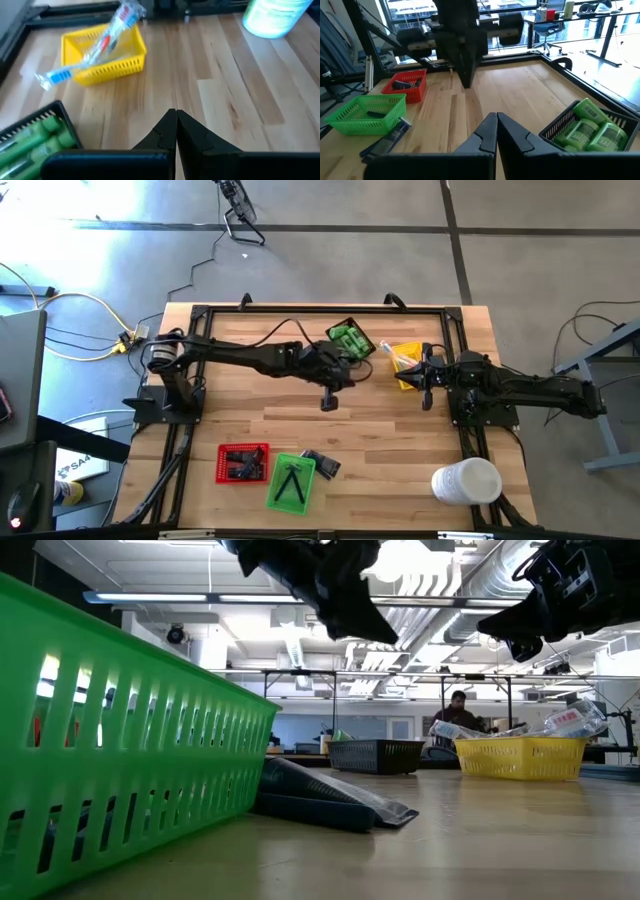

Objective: Pick & Place Travel size toiletries
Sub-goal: Put the razor into the green bin

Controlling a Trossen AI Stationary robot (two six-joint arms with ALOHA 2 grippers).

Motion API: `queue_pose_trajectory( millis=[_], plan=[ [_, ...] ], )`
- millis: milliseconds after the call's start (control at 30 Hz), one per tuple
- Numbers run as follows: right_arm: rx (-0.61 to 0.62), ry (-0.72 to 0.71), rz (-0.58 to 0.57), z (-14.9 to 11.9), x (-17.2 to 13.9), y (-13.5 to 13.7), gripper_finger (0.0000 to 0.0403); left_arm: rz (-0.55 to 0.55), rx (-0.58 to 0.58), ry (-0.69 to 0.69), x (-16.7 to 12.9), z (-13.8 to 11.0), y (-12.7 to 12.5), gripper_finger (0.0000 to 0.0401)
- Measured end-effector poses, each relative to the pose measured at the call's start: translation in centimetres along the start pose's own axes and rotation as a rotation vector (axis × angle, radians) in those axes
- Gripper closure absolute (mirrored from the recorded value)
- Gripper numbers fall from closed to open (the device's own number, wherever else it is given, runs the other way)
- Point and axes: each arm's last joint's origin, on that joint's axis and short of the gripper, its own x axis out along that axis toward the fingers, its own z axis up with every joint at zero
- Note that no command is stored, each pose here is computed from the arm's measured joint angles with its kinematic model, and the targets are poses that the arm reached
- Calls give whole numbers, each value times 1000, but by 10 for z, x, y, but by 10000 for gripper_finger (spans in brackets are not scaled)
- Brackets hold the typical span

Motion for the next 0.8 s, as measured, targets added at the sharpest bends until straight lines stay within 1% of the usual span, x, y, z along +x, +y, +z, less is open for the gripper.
queue_pose_trajectory(
  millis=[133, 200, 400, 467, 500, 567, 633, 700, 800],
  plan=[
    [0, 3, 0, 0, 0, 0, 400, 7, 37, -14, -11, -4, 2, 398],
    [0, 2, 0, 0, 0, 0, 400, 13, 37, -6, -17, -11, 3, 398],
    [1, 2, -22, 0, 0, -1, 400, 37, 56, -80, -35, -32, 6, 398],
    [1, 0, -34, 0, 0, -1, 400, 36, 61, -84, -43, -41, 4, 398],
    [1, 0, -36, 0, 0, -1, 400, 40, 67, -104, -48, -43, 3, 398],
    [0, -5, -52, 0, 0, -2, 400, 40, 67, -95, -60, -53, 1, 398],
    [0, -7, -55, 0, 0, -2, 400, 52, 70, -122, -71, -58, -1, 398],
    [-1, -19, -70, 1, 0, -2, 401, 54, 69, -114, -86, -68, -3, 398],
    [-1, -30, -91, 2, 0, -2, 401, 72, 71, -138, -106, -80, -6, 398]
  ],
)
